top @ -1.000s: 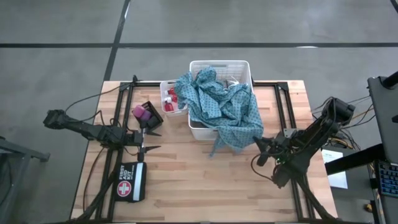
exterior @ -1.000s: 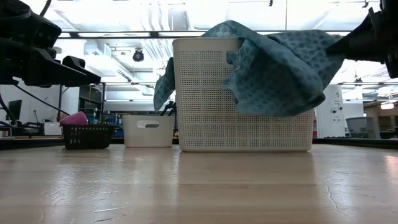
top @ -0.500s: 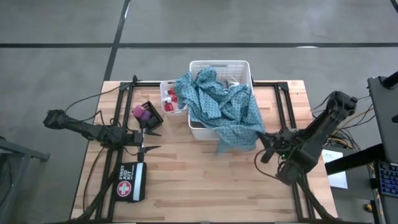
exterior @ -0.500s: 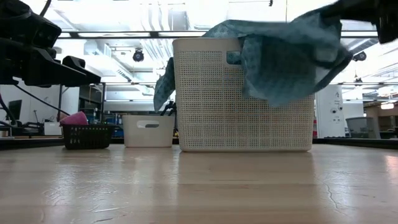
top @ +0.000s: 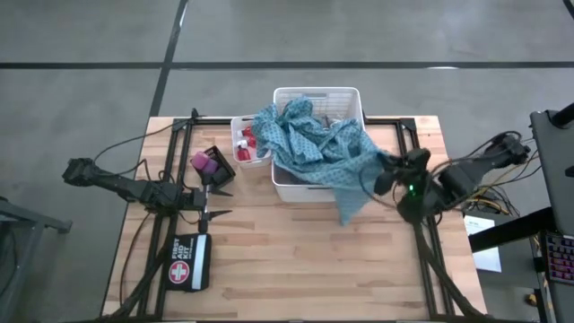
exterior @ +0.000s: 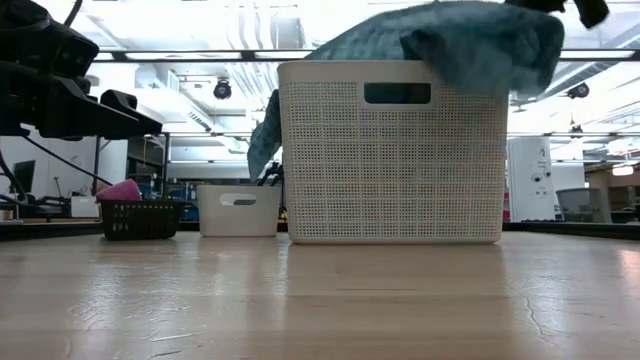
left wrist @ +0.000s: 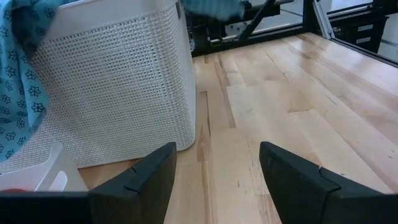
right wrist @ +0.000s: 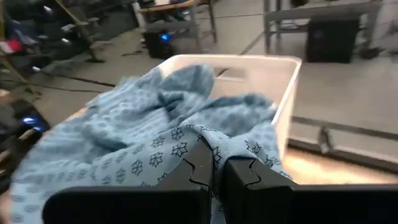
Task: Pick & Place Medicine items
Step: Put the blue patient gown into the white laundry bin
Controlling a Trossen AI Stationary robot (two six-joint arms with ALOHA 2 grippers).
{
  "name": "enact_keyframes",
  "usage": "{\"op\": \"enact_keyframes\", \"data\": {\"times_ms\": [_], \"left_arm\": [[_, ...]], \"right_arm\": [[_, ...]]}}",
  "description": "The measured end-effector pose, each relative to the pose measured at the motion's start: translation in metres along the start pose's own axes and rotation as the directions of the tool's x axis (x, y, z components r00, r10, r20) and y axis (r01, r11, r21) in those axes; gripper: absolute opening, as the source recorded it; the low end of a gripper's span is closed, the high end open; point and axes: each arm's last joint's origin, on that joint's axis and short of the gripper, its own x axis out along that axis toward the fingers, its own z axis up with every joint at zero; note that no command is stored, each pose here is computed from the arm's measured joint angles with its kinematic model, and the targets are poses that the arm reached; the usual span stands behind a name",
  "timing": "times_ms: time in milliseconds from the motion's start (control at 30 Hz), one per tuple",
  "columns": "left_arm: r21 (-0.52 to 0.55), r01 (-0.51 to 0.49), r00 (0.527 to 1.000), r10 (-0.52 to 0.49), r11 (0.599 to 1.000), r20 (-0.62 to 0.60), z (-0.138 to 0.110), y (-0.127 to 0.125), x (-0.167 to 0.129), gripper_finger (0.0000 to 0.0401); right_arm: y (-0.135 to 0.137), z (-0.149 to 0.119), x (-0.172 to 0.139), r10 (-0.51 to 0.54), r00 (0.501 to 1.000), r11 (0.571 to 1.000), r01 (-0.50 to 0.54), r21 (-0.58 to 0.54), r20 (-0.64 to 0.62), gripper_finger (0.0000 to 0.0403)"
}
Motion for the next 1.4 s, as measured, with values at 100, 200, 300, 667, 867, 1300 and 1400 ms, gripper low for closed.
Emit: {"op": "enact_keyframes", "data": {"times_ms": [100,200,300,667,867,1300,1400], "left_arm": [[0.000,0.000,1.000,0.000,1.000,0.000,0.000,0.000,0.000,0.0236],[0.000,0.000,1.000,0.000,1.000,0.000,0.000,0.000,0.000,0.0236],[0.000,0.000,1.000,0.000,1.000,0.000,0.000,0.000,0.000,0.0236],[0.000,0.000,1.000,0.000,1.000,0.000,0.000,0.000,0.000,0.0236],[0.000,0.000,1.000,0.000,1.000,0.001,0.000,0.000,0.000,0.0236],[0.000,0.000,1.000,0.000,1.000,0.000,0.000,0.000,0.000,0.0236],[0.000,0.000,1.000,0.000,1.000,0.000,0.000,0.000,0.000,0.0236]], "right_arm": [[0.002,0.021,0.006,-0.039,0.999,0.999,0.038,-0.037,-0.009,0.0008],[0.008,0.038,0.012,-0.053,0.999,0.996,0.051,-0.079,-0.013,0.0008],[0.014,0.051,0.021,-0.058,0.998,0.991,0.058,-0.118,0.002,0.0008],[0.019,0.063,0.089,-0.007,0.997,0.976,-0.011,-0.219,-0.082,0.0008],[0.011,0.067,0.139,0.111,0.977,0.973,-0.144,-0.179,-0.181,0.0008],[0.002,0.044,0.234,0.176,0.866,0.962,-0.252,-0.105,-0.467,0.0008],[0.005,0.037,0.252,0.176,0.843,0.955,-0.271,-0.118,-0.508,0.0008]]}}
